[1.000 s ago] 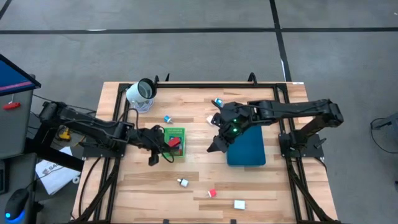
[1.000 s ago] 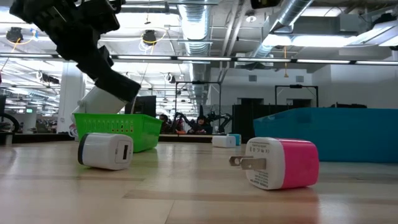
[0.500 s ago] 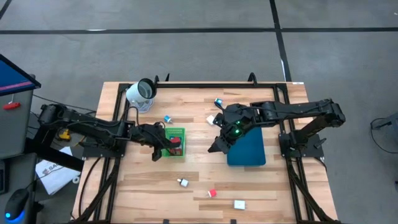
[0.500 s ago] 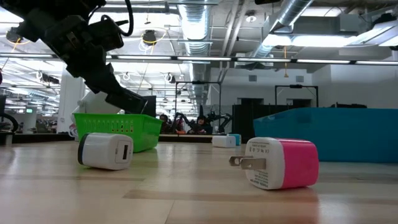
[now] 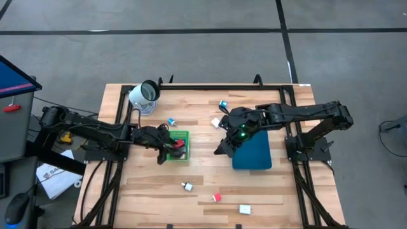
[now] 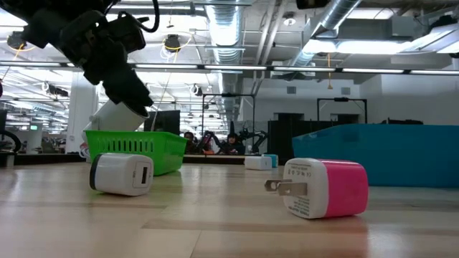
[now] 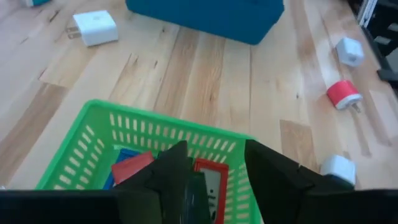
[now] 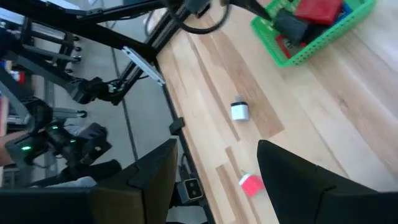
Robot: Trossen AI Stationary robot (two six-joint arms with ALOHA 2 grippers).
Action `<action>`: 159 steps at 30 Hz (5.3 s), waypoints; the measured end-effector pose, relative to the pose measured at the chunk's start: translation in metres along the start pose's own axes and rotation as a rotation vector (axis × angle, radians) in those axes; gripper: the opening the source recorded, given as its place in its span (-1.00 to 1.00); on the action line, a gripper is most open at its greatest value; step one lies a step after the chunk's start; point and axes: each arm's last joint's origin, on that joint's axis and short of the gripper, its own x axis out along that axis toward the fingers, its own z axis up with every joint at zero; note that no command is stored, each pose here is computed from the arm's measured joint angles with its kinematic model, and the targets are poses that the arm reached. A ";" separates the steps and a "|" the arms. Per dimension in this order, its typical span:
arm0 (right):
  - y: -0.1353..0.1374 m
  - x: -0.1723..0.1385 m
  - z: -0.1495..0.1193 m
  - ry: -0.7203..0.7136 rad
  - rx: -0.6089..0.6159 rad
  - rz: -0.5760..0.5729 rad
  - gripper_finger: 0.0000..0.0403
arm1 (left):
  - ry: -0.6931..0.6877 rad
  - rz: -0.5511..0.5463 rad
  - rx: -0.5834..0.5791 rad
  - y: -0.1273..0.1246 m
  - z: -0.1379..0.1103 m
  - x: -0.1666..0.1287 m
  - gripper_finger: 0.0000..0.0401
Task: Pick & Place Office items
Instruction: Put the top blue charger adapter into the blue bin
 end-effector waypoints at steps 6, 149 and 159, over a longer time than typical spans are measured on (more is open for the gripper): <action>-0.014 -0.002 -0.008 0.026 0.019 -0.196 0.06 | -0.155 -0.010 -0.087 -0.003 0.015 -0.006 -0.14; -0.217 0.019 -0.075 0.009 0.726 -0.760 -0.33 | -0.709 -0.071 -0.093 -0.018 0.105 -0.094 -0.07; -0.228 0.030 -0.077 0.000 0.760 -0.766 -0.33 | -0.709 -0.071 -0.093 -0.018 0.105 -0.094 -0.07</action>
